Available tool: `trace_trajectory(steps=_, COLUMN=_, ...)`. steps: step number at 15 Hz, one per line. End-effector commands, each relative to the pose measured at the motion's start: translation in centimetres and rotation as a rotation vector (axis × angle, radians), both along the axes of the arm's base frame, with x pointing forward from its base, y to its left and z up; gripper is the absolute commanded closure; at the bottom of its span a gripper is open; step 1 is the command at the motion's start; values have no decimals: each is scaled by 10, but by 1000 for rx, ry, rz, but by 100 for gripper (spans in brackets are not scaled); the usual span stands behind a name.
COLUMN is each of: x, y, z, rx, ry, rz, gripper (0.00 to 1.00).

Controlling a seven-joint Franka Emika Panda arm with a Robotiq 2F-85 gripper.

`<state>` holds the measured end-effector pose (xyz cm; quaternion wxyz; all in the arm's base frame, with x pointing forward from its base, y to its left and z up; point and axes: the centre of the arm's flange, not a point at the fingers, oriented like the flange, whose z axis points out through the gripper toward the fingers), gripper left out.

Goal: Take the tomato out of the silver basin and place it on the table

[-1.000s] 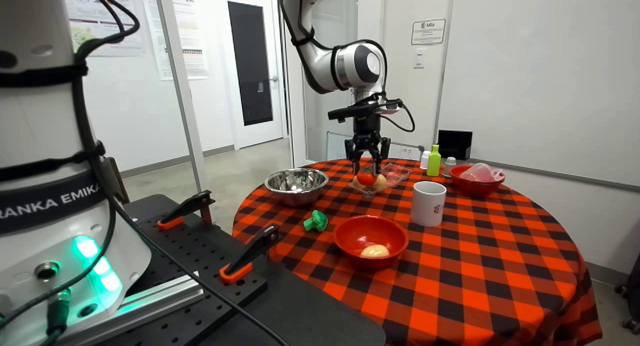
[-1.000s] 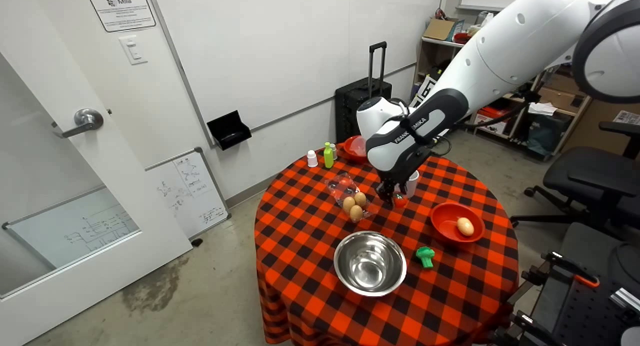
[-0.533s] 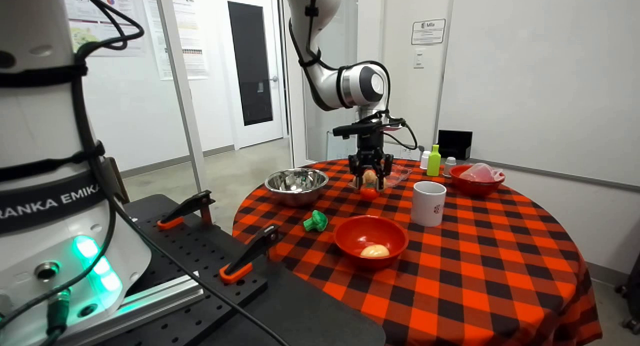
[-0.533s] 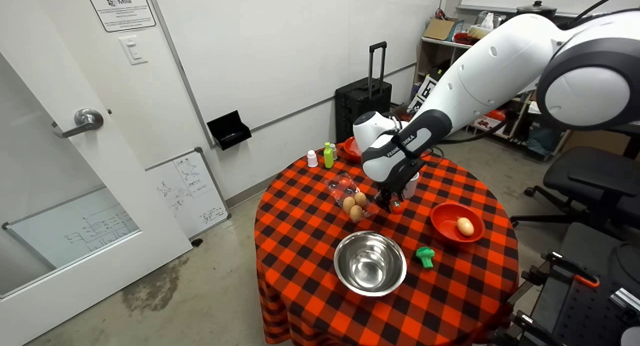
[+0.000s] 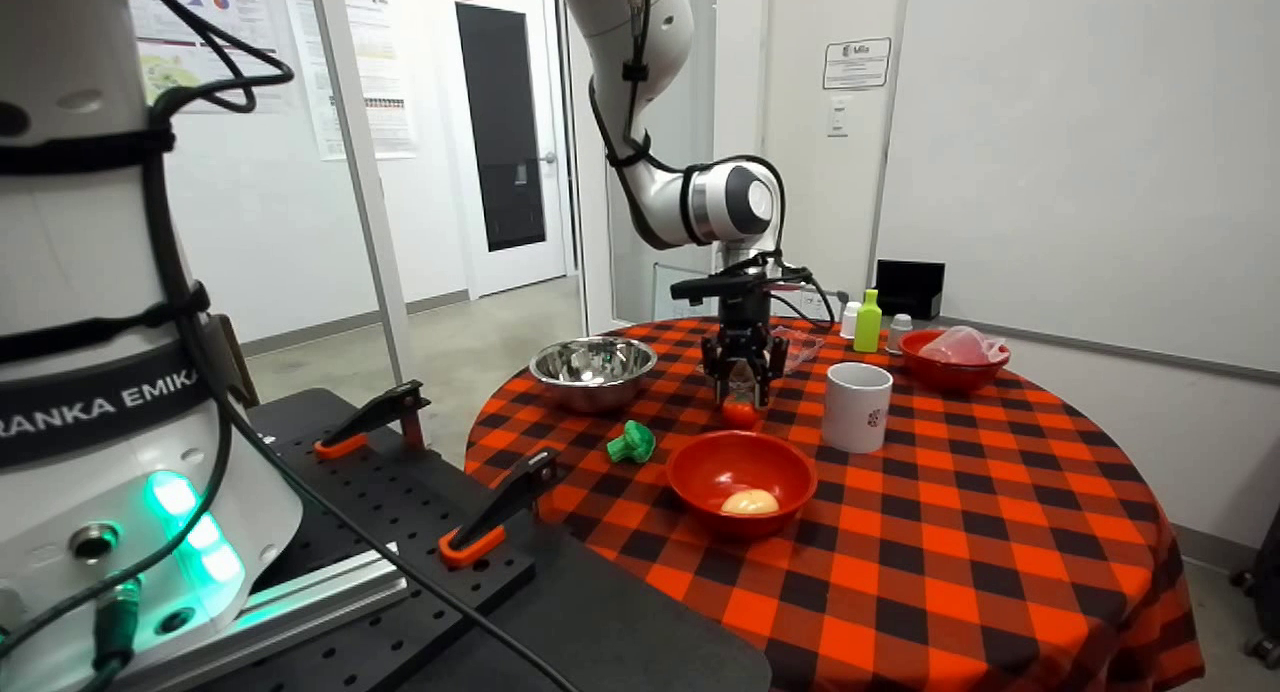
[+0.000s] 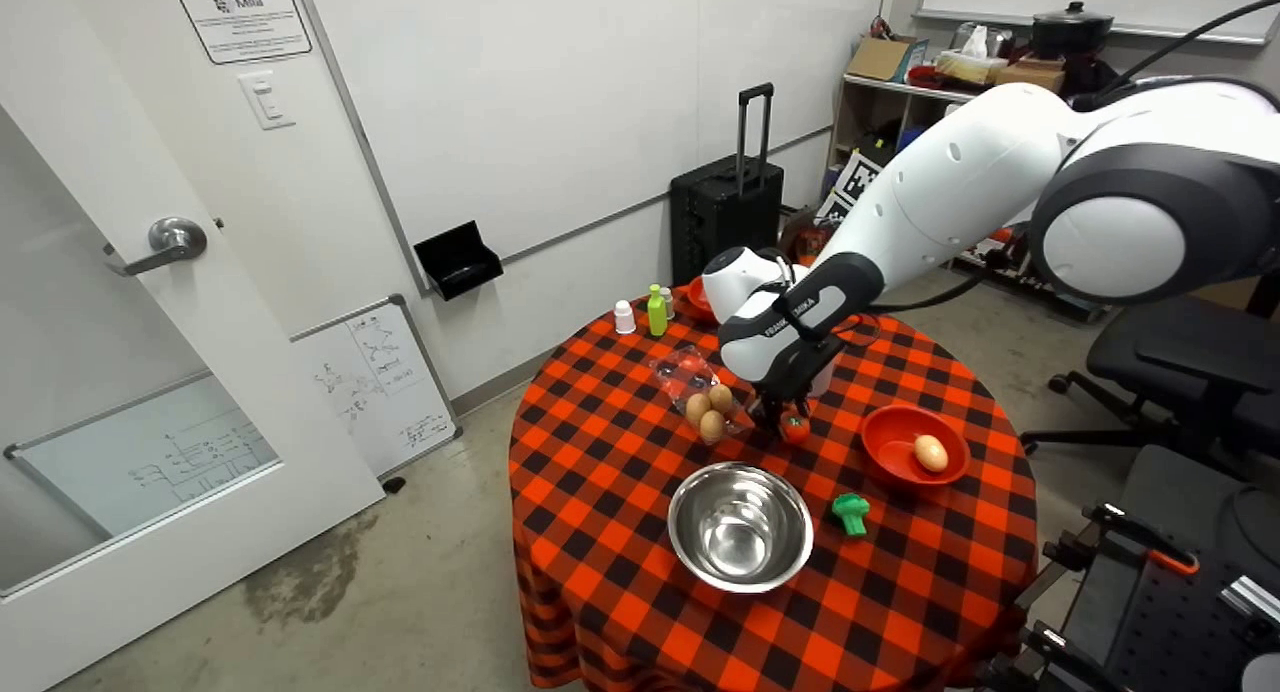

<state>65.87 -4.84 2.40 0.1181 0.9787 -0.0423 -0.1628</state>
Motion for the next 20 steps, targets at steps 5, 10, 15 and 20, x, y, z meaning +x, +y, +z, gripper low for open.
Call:
trace_trajectory(steps=5, x=11, y=-3, z=-16, rx=2, ry=23, rz=-80, gripper=28)
trace_trajectory(steps=10, x=-8, y=-8, z=0, rx=29, ry=7, rz=-178, gripper=0)
trace_trajectory(steps=15, x=-22, y=-3, z=47, rx=25, ry=-44, rz=-242, gripper=0)
trace_trajectory(steps=20, x=-30, y=21, z=106, rx=83, ry=-164, rz=-139, gripper=0)
